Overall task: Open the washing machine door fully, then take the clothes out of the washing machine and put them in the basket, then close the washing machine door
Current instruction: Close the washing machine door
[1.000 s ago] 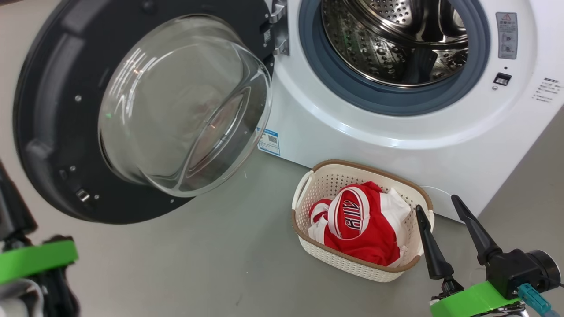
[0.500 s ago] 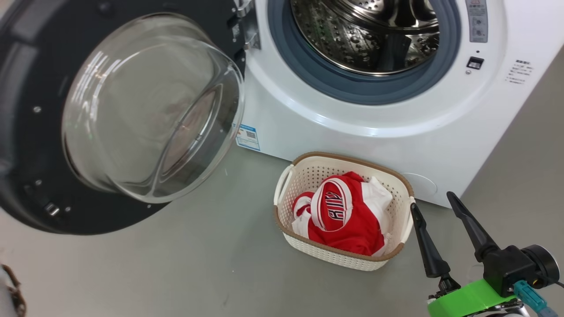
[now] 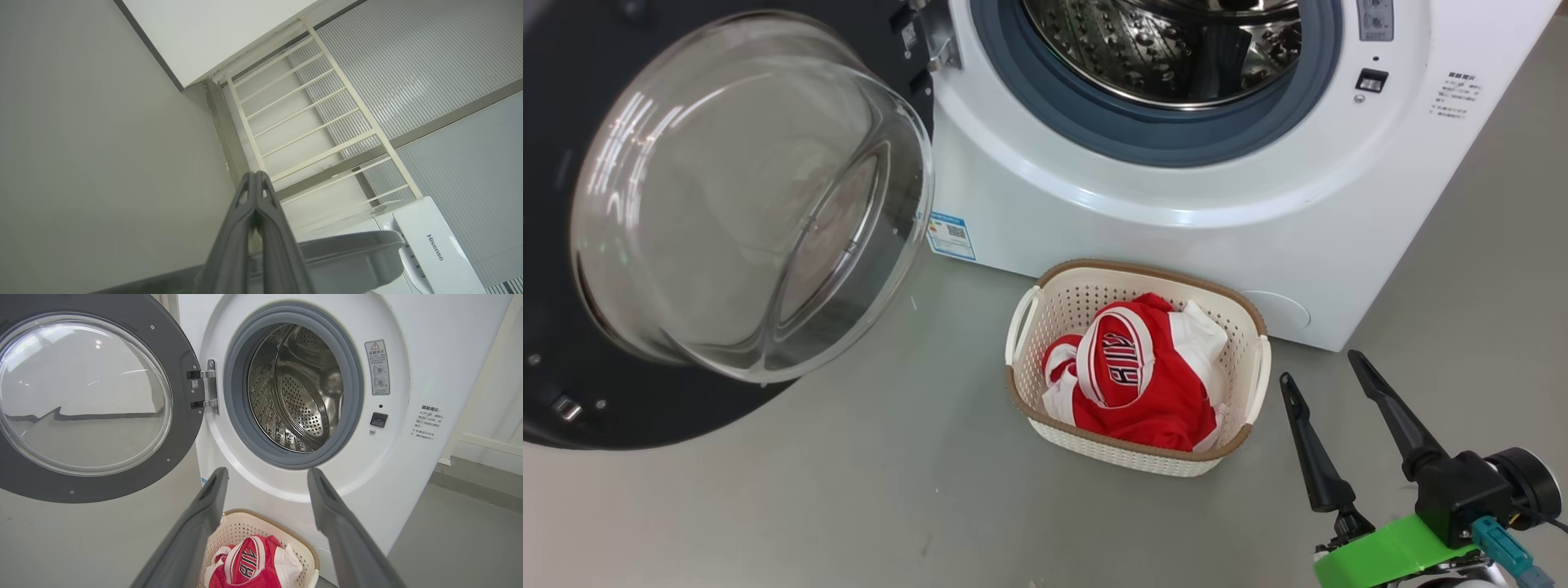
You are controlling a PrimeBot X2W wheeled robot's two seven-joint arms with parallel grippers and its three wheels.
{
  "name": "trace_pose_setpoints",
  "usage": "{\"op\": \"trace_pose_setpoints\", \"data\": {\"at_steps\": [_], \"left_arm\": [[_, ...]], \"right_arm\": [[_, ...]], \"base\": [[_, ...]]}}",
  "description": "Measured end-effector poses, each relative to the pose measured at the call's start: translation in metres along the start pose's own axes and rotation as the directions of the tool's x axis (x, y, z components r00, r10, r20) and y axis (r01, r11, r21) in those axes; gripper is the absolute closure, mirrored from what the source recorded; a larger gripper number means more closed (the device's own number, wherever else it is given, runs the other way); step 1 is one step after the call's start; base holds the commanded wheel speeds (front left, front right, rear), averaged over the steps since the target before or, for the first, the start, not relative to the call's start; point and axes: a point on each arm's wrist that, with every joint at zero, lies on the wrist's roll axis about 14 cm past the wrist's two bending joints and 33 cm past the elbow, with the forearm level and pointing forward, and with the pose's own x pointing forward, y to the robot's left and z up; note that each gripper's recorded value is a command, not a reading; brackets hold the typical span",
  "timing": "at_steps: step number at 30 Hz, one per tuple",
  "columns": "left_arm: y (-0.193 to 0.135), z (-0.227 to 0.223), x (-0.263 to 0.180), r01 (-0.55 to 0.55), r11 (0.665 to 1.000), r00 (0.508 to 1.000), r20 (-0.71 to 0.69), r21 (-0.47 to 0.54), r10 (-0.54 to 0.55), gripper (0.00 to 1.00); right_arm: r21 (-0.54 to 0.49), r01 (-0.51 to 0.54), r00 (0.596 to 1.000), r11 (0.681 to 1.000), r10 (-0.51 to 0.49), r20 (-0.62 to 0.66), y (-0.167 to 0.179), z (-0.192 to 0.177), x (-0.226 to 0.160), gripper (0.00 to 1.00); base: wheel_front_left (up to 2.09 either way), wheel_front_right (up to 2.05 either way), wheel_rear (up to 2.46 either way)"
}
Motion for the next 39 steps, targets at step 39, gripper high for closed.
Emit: {"op": "trace_pose_setpoints", "data": {"at_steps": [39], "left_arm": [[-0.005, -0.081, -0.034, 0.075, 0.997, 0.874, -0.480, -0.026, -0.078, 1.00]], "right_arm": [[0.028, -0.003, 1.000, 1.000, 0.002, 0.021, 0.002, 0.001, 0.002, 0.00]], "base": [[0.00, 0.00, 0.00]]}}
